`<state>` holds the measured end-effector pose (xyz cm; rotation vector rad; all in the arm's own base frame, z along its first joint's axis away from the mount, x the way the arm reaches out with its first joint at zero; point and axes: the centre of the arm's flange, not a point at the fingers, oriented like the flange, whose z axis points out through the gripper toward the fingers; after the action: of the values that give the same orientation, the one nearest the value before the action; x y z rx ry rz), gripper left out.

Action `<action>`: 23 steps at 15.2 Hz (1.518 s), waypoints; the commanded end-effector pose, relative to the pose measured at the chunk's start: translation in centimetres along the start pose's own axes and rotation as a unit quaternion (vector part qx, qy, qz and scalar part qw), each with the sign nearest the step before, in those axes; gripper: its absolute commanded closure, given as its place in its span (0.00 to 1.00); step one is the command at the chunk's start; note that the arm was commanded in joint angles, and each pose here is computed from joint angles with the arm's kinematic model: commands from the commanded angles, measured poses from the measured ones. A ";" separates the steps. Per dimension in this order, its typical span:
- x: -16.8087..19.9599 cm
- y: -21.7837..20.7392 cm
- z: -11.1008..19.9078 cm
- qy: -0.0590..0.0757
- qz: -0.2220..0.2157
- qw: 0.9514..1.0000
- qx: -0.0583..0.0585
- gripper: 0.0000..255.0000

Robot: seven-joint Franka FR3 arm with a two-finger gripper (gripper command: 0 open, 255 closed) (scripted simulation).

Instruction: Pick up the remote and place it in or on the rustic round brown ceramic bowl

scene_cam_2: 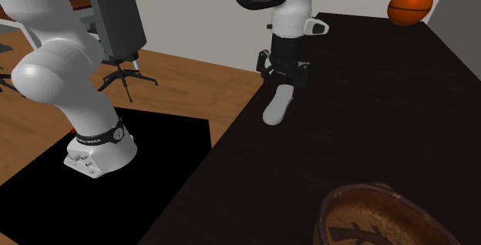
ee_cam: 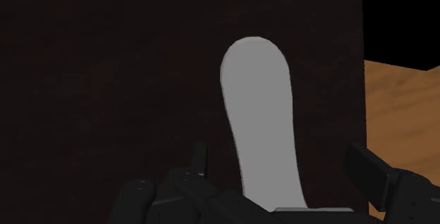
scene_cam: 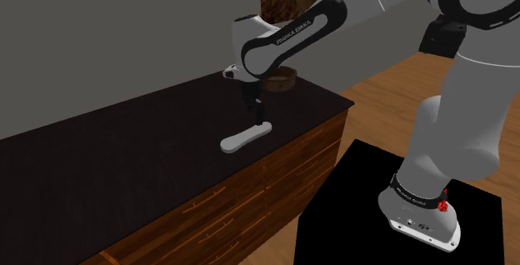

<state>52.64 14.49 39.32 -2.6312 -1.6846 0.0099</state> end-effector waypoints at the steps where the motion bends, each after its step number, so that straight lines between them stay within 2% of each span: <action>1: 2.3 -0.4 1.2 0.001 -0.048 0.999 0.001 0.00; 3: 3.8 -0.8 2.3 0.002 -0.082 0.997 0.001 0.00; 11: 3.8 -0.8 6.3 0.002 -0.082 0.997 0.001 0.00; 18: 3.9 -0.8 6.3 0.002 -0.082 0.997 0.001 0.00; 19: 3.9 -0.8 6.3 0.002 -0.082 0.997 0.001 1.00; 23: 3.9 -0.8 6.3 0.002 -0.082 0.997 0.001 1.00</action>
<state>53.40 18.41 33.03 -2.4810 -1.8907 0.0061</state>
